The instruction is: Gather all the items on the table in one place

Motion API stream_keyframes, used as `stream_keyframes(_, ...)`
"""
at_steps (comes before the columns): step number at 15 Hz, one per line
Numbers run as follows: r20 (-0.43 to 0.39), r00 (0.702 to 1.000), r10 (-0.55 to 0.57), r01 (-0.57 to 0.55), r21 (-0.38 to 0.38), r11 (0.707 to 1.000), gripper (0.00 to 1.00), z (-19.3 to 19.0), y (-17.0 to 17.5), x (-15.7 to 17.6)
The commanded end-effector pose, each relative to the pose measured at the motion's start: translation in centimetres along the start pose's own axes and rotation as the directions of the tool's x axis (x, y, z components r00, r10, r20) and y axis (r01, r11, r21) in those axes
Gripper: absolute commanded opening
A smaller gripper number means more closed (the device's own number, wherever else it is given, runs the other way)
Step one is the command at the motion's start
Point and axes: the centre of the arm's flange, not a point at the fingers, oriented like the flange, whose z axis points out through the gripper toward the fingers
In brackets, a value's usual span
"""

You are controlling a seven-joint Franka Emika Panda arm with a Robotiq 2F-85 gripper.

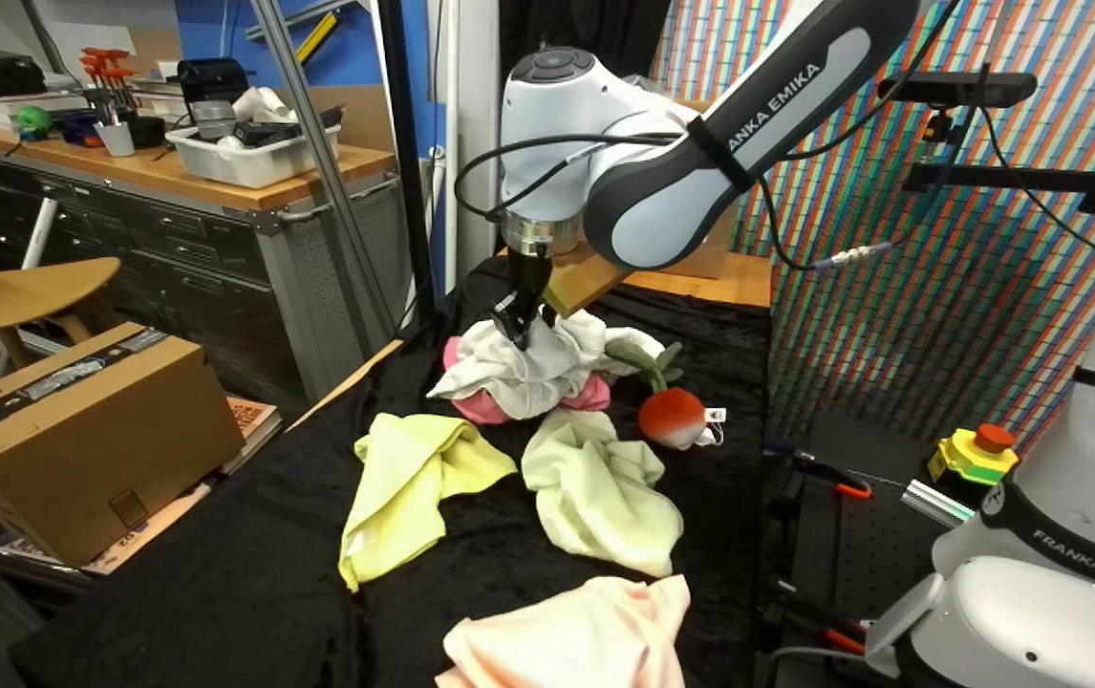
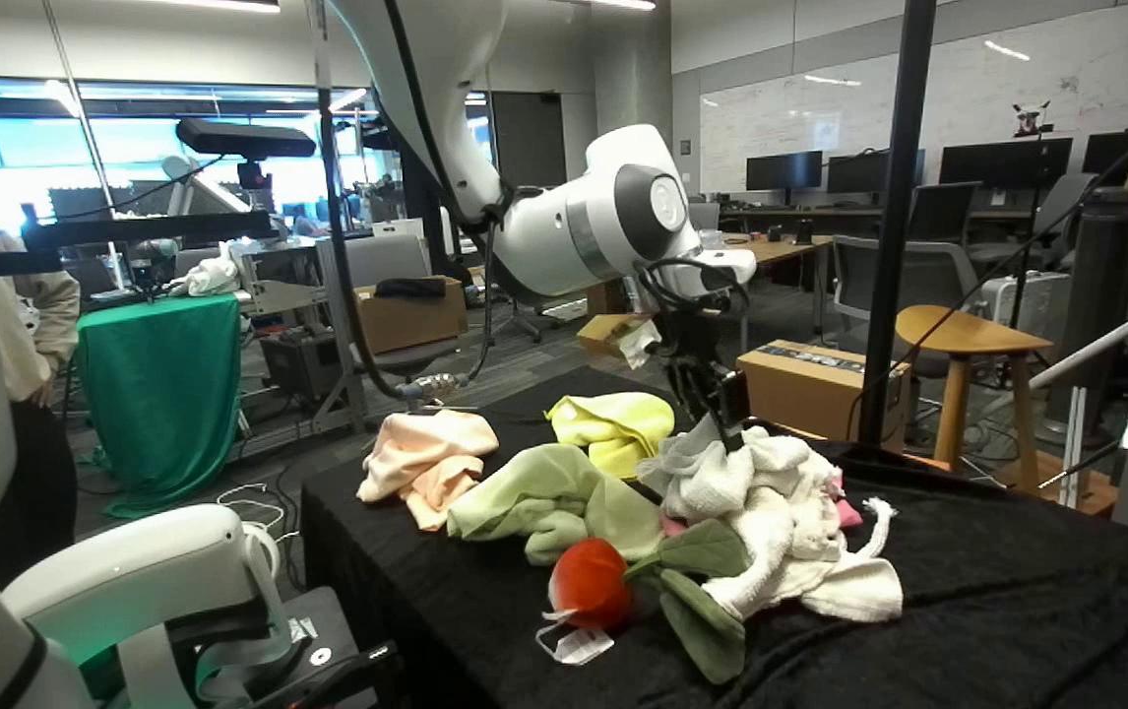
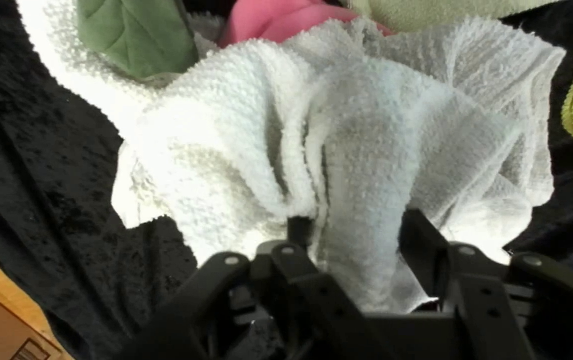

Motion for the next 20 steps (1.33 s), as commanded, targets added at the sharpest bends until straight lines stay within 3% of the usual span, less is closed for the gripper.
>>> stream_keyframes(1, -0.036, 0.999, -0.027, 0.026, -0.032, 0.999, 0.85, -4.6, -0.2, 0.3)
stream_keyframes(3, -0.07, 0.997, -0.039, 0.036, -0.049, 0.998, 1.0, -6.5, -0.6, 0.3)
stream_keyframes(7, -0.138, 0.982, -0.131, 0.127, -0.038, 0.991, 1.0, -8.6, -2.2, -0.1)
stream_keyframes(10, -0.137, 0.968, -0.212, 0.213, -0.004, 0.977, 1.0, -8.2, -5.2, -1.3)
stream_keyframes(15, -0.087, 0.897, -0.434, 0.438, 0.029, 0.899, 1.0, -4.1, -12.1, -4.2)
stream_keyframes(20, -0.05, 0.82, -0.569, 0.571, 0.046, 0.819, 1.0, -0.5, -16.8, -5.3)
